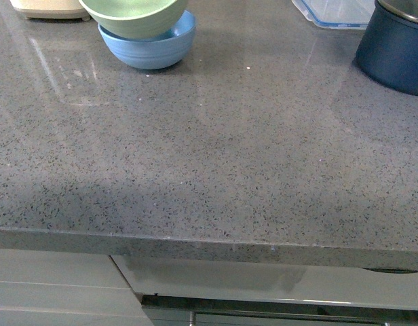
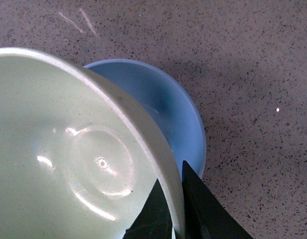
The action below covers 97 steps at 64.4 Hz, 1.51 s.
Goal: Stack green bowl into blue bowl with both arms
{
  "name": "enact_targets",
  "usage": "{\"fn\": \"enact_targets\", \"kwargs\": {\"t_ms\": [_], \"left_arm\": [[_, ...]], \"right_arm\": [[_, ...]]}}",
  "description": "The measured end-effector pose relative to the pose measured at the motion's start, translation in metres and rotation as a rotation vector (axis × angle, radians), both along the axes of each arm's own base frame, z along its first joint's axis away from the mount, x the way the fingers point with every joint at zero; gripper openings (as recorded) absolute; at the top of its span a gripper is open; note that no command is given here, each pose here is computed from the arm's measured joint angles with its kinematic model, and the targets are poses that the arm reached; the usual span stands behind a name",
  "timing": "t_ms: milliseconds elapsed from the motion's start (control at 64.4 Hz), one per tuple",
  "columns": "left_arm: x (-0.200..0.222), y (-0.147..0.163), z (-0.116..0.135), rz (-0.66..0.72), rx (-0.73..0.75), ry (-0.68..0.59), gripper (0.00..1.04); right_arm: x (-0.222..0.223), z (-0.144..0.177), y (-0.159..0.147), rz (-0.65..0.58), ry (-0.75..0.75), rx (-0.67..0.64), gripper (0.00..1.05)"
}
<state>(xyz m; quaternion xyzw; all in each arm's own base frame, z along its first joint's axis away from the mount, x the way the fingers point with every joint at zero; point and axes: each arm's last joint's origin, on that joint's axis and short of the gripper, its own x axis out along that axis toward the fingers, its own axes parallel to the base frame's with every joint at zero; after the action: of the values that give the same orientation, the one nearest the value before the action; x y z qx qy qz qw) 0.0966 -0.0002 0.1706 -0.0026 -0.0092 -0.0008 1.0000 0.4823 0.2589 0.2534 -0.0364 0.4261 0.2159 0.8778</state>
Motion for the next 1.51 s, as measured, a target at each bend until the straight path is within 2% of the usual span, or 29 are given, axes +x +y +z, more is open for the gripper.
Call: {"fn": "enact_targets", "kwargs": {"t_ms": [513, 528, 621, 668, 684, 699, 730, 823, 948, 1025, 1181, 1507], "left_arm": [[0.000, 0.000, 0.000, 0.000, 0.000, 0.000, 0.98], [0.000, 0.000, 0.000, 0.000, 0.000, 0.000, 0.98], [0.000, 0.000, 0.000, 0.000, 0.000, 0.000, 0.98], [0.000, 0.000, 0.000, 0.000, 0.000, 0.000, 0.98], [0.000, 0.000, 0.000, 0.000, 0.000, 0.000, 0.98], [0.000, 0.000, 0.000, 0.000, 0.000, 0.000, 0.98], [0.000, 0.000, 0.000, 0.000, 0.000, 0.000, 0.98], [0.000, 0.000, 0.000, 0.000, 0.000, 0.000, 0.98], [0.000, 0.000, 0.000, 0.000, 0.000, 0.000, 0.98], [0.000, 0.000, 0.000, 0.000, 0.000, 0.000, 0.98], [0.000, 0.000, 0.000, 0.000, 0.000, 0.000, 0.98], [0.000, 0.000, 0.000, 0.000, 0.000, 0.000, 0.98]], "right_arm": [[0.002, -0.010, 0.010, 0.020, -0.015, 0.013, 0.04], [0.002, -0.009, 0.010, 0.018, -0.016, 0.017, 0.12], [0.006, -0.009, 0.005, -0.001, -0.022, 0.029, 0.34], [0.008, -0.008, 0.002, -0.014, -0.021, 0.033, 0.44], [0.008, -0.008, 0.002, -0.014, -0.021, 0.033, 0.44], [0.009, -0.008, -0.001, -0.022, -0.020, 0.038, 0.54], [0.013, -0.008, -0.004, -0.030, -0.034, 0.047, 0.61], [0.016, -0.006, -0.012, -0.050, -0.057, 0.063, 0.73], [0.007, 0.011, -0.044, -0.118, -0.086, 0.073, 0.97], [-0.003, 0.022, -0.063, -0.152, -0.102, 0.086, 0.94], [-0.030, 0.033, -0.111, -0.238, -0.114, 0.084, 0.95], [-0.113, 0.016, -0.223, -0.496, -0.069, 0.040, 0.95]]}}
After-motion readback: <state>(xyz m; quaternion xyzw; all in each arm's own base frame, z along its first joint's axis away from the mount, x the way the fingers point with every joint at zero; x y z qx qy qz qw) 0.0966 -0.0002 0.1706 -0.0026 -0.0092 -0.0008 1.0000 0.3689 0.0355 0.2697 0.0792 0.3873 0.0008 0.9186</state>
